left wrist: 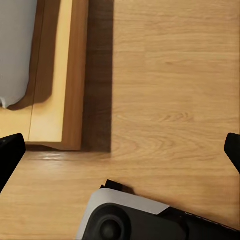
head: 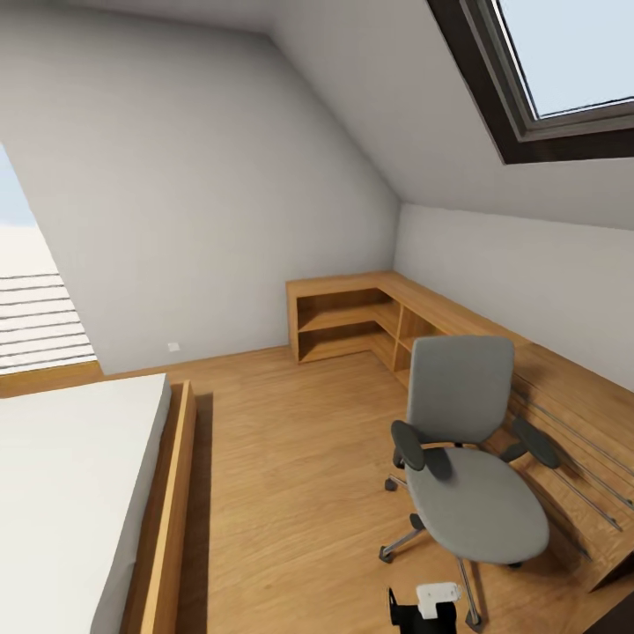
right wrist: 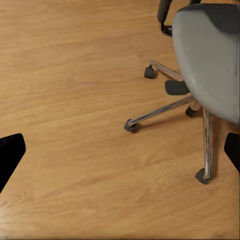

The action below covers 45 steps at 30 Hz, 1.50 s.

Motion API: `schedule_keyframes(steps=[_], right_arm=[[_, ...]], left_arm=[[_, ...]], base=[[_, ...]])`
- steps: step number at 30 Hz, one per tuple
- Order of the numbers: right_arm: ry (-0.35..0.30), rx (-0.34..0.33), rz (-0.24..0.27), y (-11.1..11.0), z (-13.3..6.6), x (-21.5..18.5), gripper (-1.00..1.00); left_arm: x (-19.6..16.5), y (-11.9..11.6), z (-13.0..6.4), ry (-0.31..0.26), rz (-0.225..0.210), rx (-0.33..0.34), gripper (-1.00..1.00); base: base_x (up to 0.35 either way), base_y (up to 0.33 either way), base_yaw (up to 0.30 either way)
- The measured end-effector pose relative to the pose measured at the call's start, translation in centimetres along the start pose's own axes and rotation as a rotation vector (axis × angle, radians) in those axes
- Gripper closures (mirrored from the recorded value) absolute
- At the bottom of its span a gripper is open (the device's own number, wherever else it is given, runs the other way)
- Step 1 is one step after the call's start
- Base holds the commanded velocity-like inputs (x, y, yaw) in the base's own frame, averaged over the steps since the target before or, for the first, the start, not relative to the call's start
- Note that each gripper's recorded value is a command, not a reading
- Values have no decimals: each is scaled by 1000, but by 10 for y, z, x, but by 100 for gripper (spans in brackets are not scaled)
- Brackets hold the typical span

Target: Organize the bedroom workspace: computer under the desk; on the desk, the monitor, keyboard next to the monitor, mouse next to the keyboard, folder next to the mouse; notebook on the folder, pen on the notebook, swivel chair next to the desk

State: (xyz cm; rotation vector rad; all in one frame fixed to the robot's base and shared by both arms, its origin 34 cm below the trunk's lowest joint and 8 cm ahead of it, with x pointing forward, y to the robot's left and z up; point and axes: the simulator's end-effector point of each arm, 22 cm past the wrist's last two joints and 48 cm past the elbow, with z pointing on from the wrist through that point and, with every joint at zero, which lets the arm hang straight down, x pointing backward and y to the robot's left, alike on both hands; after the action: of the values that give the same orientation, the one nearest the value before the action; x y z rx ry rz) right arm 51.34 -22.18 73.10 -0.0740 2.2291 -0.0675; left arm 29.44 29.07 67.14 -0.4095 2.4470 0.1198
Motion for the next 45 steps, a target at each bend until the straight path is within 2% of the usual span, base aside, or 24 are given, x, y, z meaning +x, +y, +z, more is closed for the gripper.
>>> schedule_keyframes(steps=[9, 14, 19, 22, 27, 31, 38, 45], right_arm=[[26, 32, -26, -29, -4, 16, -100], [59, 37, -31, -34, -17, 41, -100], [77, 49, -44, -49, -29, 61, -100], [51, 50, -48, -54, -34, 62, -100], [-28, 47, -44, -57, -39, 52, -100], [-56, 40, -56, -61, -44, 52, -100], [-124, 36, -88, -83, -56, 49, -100], [-124, 1, -102, -81, -71, 65, -100]], left_arm=[[0, 1, 0, -1, -1, -2, -100], [0, 1, 0, 0, -1, -2, -100], [0, 1, 0, 0, -1, -2, -100], [0, 0, 0, 0, -1, -2, -100], [0, -1, 0, -1, -3, -1, -100], [-1, 0, 0, -2, -5, -3, -100], [-1, 1, 0, -3, -7, -6, -100], [-2, 2, 0, -5, -7, -7, -100]], base=[[0, 0, 0], [0, 0, 0], [0, 0, 0], [0, 0, 0], [0, 0, 0], [0, 0, 0], [0, 0, 0], [0, 0, 0]])
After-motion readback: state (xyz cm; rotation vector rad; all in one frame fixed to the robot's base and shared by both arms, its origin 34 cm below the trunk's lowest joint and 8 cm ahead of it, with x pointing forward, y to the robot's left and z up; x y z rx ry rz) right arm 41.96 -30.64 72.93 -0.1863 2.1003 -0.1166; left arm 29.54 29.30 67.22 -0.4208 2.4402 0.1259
